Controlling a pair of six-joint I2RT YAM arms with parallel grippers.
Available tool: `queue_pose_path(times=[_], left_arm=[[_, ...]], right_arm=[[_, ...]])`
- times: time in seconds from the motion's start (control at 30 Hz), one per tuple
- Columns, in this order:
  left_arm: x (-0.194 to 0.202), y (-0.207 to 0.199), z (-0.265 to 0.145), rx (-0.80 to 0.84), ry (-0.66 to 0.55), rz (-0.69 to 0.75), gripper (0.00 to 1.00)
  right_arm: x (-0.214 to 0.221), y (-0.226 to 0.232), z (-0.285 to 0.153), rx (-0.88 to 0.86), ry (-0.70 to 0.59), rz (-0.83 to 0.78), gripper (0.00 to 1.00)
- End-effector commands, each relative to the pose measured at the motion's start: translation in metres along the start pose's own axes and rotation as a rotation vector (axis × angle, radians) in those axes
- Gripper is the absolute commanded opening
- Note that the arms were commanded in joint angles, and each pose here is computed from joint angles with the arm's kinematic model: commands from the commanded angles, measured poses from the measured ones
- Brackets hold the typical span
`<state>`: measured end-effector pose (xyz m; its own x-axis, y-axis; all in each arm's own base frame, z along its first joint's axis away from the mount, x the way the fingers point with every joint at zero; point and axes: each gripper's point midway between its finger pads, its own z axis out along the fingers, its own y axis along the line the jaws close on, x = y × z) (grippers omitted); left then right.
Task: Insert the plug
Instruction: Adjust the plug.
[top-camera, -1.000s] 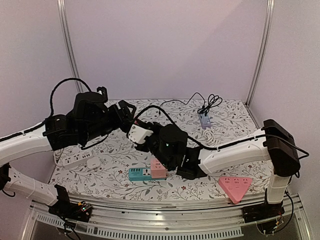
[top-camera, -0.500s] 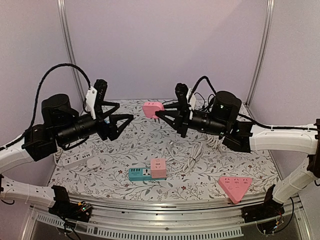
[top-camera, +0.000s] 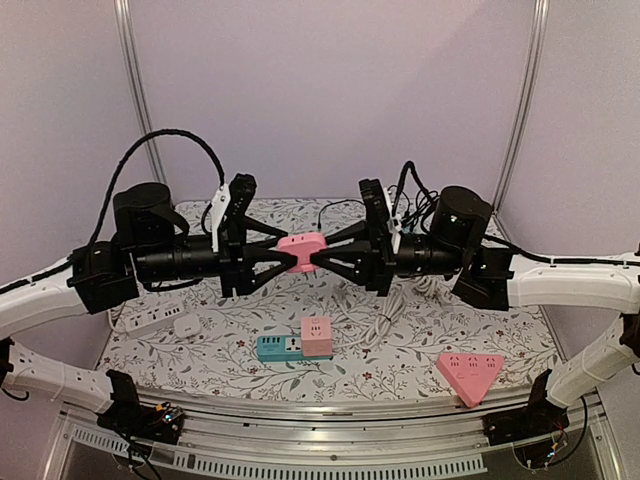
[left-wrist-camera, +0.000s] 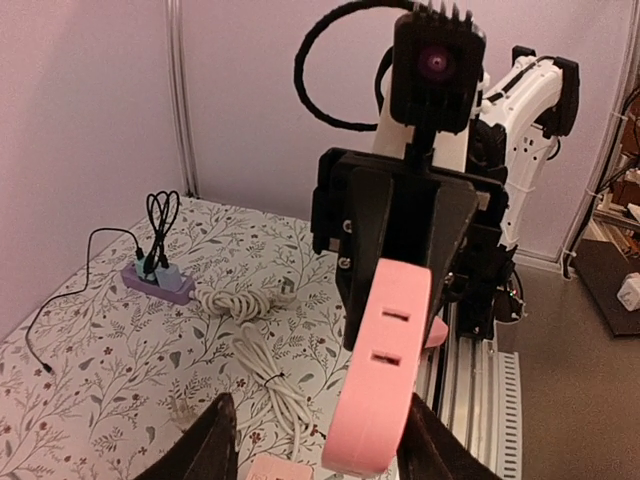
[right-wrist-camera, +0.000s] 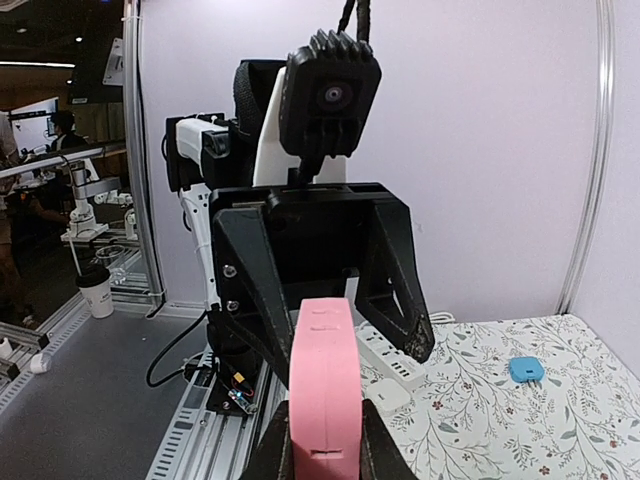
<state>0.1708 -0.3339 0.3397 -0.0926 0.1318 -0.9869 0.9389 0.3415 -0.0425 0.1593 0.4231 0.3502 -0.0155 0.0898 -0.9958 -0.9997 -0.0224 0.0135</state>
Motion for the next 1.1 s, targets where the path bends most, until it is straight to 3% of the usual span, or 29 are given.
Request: queue_pose_path(times=[0.0,0.13,0.37,0.47,0.5,0.53,0.67,0.73,0.87,1.0,1.07], left_arm=[[-0.018,-0.024,-0.005,0.11,-0.065,-0.012,0.5],[-0.014,-0.024,0.003,0.115,-0.032,-0.036,0.42],[-0.008,-0.032,0.007,0.149,0.007,-0.051,0.19],[-0.009,-0.035,0.006,0.157,0.014,-0.05,0.0],[-0.007,-0.035,0.007,0.15,0.019,-0.051,0.0],[-0.005,-0.034,0.007,0.143,0.029,-0.05,0.0],[0.013,-0.04,0.008,0.149,0.115,0.004,0.0],[0.024,-0.04,0.011,0.14,0.171,0.049,0.0],[0.042,-0.04,0.016,0.128,0.228,0.087,0.0],[0.05,-0.047,0.018,0.131,0.247,0.095,0.0],[0.052,-0.05,0.02,0.127,0.256,0.099,0.0]], right_arm=[[-0.015,0.013,-0.006,-0.046,-0.033,-0.007,0.0],[-0.018,0.015,-0.006,-0.053,-0.042,-0.013,0.0],[-0.019,0.016,-0.007,-0.052,-0.048,-0.018,0.0],[-0.017,0.016,-0.007,-0.052,-0.042,-0.011,0.0],[-0.014,0.015,-0.007,-0.046,-0.036,-0.005,0.0],[-0.01,0.012,-0.007,-0.03,-0.026,0.003,0.07],[0.012,0.008,-0.012,0.011,0.069,0.014,0.61],[0.022,0.011,-0.017,0.012,0.125,0.022,0.75],[0.051,0.01,-0.024,0.038,0.259,0.015,0.75],[0.072,0.025,-0.027,-0.003,0.346,-0.017,0.66],[0.074,0.028,-0.028,-0.011,0.362,-0.027,0.56]])
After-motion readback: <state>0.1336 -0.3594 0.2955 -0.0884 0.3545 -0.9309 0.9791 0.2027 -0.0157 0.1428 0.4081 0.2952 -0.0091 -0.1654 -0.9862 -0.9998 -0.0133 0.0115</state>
